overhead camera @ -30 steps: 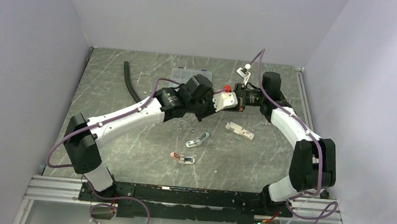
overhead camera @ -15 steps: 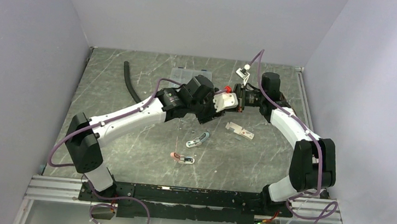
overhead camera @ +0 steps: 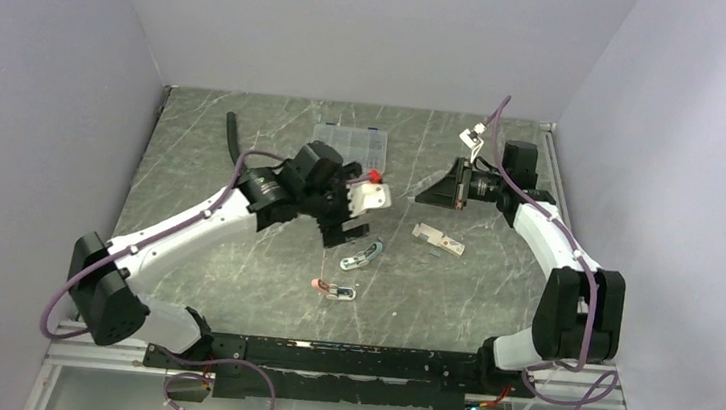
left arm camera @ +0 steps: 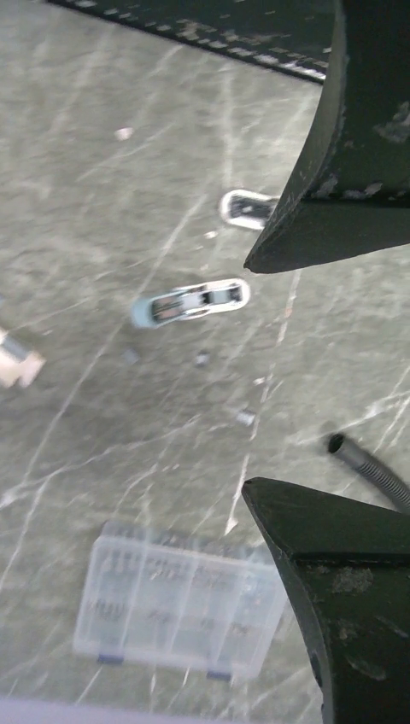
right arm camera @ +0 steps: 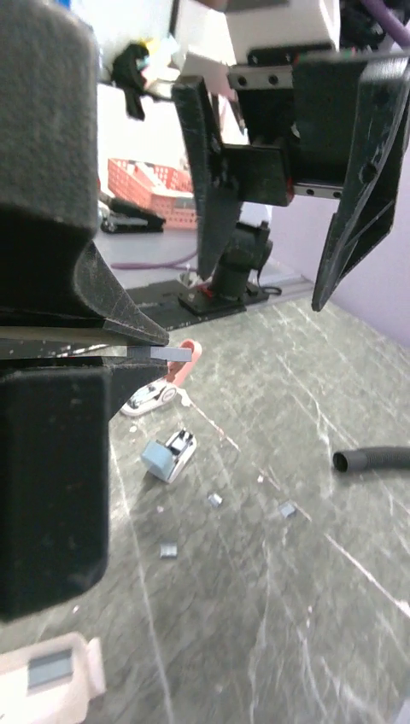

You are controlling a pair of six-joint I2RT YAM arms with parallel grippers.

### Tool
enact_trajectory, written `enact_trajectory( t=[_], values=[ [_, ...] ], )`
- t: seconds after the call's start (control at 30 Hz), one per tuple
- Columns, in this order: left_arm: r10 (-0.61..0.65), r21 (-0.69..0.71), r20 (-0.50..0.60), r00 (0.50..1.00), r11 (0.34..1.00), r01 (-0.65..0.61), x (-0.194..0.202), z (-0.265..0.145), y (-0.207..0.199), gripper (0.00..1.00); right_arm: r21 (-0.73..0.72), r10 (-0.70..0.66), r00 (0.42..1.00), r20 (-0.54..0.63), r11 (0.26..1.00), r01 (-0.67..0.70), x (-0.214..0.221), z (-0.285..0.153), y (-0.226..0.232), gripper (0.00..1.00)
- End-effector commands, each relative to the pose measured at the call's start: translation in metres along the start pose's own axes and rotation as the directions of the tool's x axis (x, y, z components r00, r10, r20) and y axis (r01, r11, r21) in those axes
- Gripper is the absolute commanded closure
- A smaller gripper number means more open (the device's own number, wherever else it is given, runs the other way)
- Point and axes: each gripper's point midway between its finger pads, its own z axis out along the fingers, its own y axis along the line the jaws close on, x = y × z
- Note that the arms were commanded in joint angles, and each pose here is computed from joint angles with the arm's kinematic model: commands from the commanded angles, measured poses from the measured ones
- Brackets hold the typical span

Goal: Load the staples into the stapler
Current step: Adjust the staple in the stapler, then adjust the stapler at the center of the board.

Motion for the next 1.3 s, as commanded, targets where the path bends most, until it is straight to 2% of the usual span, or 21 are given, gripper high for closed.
enact_trajectory(
  t=[0.0,0.2,0.4,0.63,0.83,1.07,1.27],
  values=[
    [0.043,0.23,-0.067,0.997,0.973,-0.027,0.057,-0.015,-0.049,0.05,0.055,-0.138,0.99,-0.008,0.989,0.138,0.006,-0.009,0.005,0.95],
    [0.086,0.306,-0.133,0.987,0.951,-0.042,0.114,-0.02,-0.078,0.05,0.108,-0.201,0.979,-0.009,0.974,0.201,0.007,-0.015,0.008,0.96],
    [0.092,0.355,-0.205,0.975,0.935,-0.013,0.144,-0.01,-0.091,0.05,0.136,-0.22,0.975,0.0,0.966,0.218,0.011,-0.017,0.006,0.96],
    [0.036,0.345,-0.239,0.97,0.937,0.05,0.152,0.006,-0.096,0.12,0.154,-0.209,0.978,0.014,0.967,0.205,0.011,-0.019,0.002,0.96],
    [0.068,0.395,-0.268,0.961,0.917,0.045,0.152,0.009,-0.119,0.27,0.162,-0.196,0.98,0.023,0.968,0.19,0.009,-0.022,-0.002,0.97],
    [0.115,0.488,-0.256,0.96,0.872,0.026,0.147,0.001,-0.147,0.33,0.182,-0.18,0.984,0.016,0.968,0.174,0.008,-0.024,-0.011,0.97],
    [0.108,0.534,-0.264,0.958,0.844,0.052,0.144,-0.007,-0.158,0.37,0.198,-0.181,0.984,0.008,0.964,0.176,0.008,-0.024,-0.015,0.98]
  ],
)
